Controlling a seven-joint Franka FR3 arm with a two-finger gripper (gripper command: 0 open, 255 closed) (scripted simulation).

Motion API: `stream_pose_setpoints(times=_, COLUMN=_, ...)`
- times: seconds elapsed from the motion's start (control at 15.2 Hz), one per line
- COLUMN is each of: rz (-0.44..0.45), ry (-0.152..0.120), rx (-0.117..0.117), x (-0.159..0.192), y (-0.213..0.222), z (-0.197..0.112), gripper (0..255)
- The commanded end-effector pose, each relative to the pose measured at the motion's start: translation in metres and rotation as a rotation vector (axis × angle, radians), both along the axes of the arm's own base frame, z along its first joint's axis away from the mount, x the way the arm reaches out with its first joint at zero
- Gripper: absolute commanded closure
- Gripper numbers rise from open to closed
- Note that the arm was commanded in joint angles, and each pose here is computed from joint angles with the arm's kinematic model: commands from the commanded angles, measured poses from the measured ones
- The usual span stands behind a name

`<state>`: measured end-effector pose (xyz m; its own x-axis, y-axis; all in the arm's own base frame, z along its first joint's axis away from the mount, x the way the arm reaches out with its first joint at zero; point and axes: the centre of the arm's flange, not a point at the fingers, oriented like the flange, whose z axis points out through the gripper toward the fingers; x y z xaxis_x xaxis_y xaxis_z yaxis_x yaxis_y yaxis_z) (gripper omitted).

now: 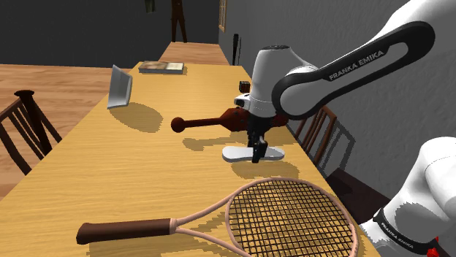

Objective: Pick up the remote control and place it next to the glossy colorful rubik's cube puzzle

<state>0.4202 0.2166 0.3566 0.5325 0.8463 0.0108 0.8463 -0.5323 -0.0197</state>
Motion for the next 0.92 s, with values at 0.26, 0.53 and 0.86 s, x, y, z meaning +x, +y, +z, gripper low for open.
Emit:
stream_pose_setpoints(times=0.26, rz=0.000, ry=0.000, rx=0.000, x=-0.001, y=0.000, z=0.032, gripper=255)
stream_pose_setpoints(times=0.53, rz=0.000, ry=0.000, rx=0.000, x=-0.001, y=0.000, z=0.053, gripper=255)
stream_pose_setpoints(times=0.86, rz=0.000, ry=0.000, rx=0.000, x=-0.001, y=0.000, z=0.079, gripper=255)
